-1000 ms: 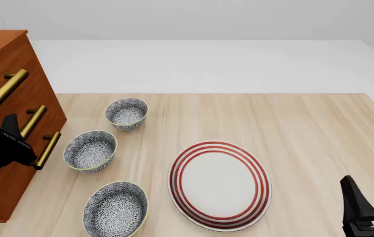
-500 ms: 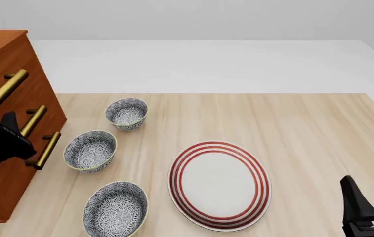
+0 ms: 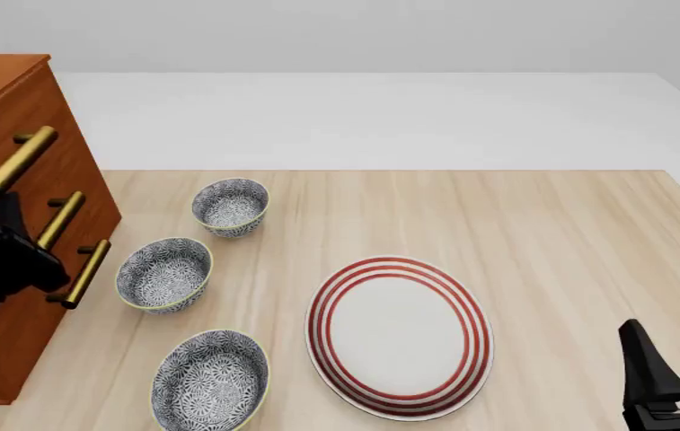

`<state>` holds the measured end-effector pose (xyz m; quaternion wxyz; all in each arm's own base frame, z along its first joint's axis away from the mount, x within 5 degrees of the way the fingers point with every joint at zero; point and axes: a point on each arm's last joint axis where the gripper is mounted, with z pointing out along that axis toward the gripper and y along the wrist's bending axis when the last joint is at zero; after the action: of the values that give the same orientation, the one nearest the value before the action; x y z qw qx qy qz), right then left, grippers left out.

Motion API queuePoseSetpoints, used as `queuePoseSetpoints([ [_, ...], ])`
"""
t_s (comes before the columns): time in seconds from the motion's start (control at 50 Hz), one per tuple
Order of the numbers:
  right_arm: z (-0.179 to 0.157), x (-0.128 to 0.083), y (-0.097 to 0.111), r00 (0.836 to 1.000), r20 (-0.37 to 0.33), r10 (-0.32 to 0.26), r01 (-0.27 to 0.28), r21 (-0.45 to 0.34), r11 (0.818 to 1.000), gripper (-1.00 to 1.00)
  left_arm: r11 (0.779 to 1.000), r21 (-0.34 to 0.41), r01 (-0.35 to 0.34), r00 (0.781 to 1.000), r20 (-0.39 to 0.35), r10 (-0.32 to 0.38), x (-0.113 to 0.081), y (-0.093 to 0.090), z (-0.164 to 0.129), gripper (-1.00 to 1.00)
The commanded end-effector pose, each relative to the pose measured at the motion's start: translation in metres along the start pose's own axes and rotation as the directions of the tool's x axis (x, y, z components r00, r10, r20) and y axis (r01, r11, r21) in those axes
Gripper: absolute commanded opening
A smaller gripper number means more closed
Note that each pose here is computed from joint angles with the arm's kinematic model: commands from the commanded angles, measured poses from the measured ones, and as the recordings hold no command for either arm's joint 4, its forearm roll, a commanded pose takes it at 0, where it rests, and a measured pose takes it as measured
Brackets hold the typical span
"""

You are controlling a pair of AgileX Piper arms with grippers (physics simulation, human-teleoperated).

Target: Open the top drawer of the cabinet.

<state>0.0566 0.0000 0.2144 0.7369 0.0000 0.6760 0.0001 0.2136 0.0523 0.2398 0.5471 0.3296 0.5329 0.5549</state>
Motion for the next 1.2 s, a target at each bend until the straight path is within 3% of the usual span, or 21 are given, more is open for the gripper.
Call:
queuePoseSetpoints([
  [0.02,0.0,0.0,0.0,1.0,0.0,0.0,0.0,0.0,1.0,1.0,1.0,-0.001,-0.023,1.0,0.0,0.023,0.0,-0.001,-0.001,-1.0],
  [1.2,0.0,0.0,0.0,1.0,0.0,0.0,0.0,0.0,1.0,1.0,0.999,0.026,-0.029,0.991,0.131,0.026,-0.031,0.002,-0.008,-1.0],
])
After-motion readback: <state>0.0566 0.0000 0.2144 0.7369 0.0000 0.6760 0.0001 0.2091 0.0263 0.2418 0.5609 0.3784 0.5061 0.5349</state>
